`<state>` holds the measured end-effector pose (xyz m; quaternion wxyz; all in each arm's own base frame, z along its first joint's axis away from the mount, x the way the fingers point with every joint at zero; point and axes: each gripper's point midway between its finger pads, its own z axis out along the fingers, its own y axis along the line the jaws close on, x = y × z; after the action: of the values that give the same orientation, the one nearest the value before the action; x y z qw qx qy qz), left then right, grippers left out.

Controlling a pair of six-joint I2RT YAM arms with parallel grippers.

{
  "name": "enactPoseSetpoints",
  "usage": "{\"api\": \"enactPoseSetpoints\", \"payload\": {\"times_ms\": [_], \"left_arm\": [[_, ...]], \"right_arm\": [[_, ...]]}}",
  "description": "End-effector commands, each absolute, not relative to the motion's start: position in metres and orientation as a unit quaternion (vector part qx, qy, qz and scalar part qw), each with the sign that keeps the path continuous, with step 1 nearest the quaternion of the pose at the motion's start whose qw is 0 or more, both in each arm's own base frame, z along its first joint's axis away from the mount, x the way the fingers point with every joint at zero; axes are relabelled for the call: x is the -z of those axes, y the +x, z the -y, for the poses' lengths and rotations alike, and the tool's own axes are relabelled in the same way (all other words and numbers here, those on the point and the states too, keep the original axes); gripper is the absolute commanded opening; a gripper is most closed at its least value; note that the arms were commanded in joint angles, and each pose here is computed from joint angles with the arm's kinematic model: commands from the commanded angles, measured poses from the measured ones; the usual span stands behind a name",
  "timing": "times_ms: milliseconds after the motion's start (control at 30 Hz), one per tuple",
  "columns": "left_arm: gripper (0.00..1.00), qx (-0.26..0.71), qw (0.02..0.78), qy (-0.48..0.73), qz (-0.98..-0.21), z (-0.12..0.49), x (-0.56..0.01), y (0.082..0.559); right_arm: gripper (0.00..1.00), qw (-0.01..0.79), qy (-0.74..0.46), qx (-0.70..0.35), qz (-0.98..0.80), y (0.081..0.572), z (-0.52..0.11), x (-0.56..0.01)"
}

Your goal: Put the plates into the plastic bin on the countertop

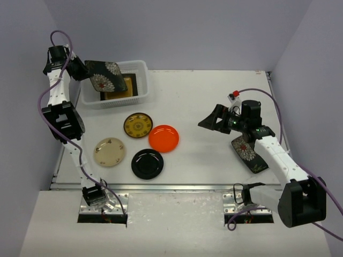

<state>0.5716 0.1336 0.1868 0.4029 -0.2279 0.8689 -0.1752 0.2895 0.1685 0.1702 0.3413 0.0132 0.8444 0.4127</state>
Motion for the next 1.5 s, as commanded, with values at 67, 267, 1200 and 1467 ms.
{"api": "enactPoseSetpoints", "payload": {"times_ms": [67, 267, 1200, 1467], "left_arm": [[0.0, 0.229, 0.478, -0.138, -0.837, -0.125, -0.232, 0.601], [0.0, 0.267, 0.453, -0.119, -0.842, -0.117, -0.194, 0.611], [0.77, 0.099, 0.43, -0.187, -0.878, -0.101, -0.163, 0.615], [1.0, 0.06, 0.511, -0.19, -0.836, -0.104, -0.266, 0.601]], "right_arm": [[0.99, 0.344, 0.0, -0.4, -0.849, 0.289, -0.167, -0.164], [0.99, 0.344, -0.008, -0.394, -0.852, 0.287, -0.165, -0.164], [0.99, 0.351, -0.01, -0.396, -0.848, 0.281, -0.165, -0.165], [0.99, 0.355, -0.014, -0.392, -0.849, 0.283, -0.165, -0.17]]}}
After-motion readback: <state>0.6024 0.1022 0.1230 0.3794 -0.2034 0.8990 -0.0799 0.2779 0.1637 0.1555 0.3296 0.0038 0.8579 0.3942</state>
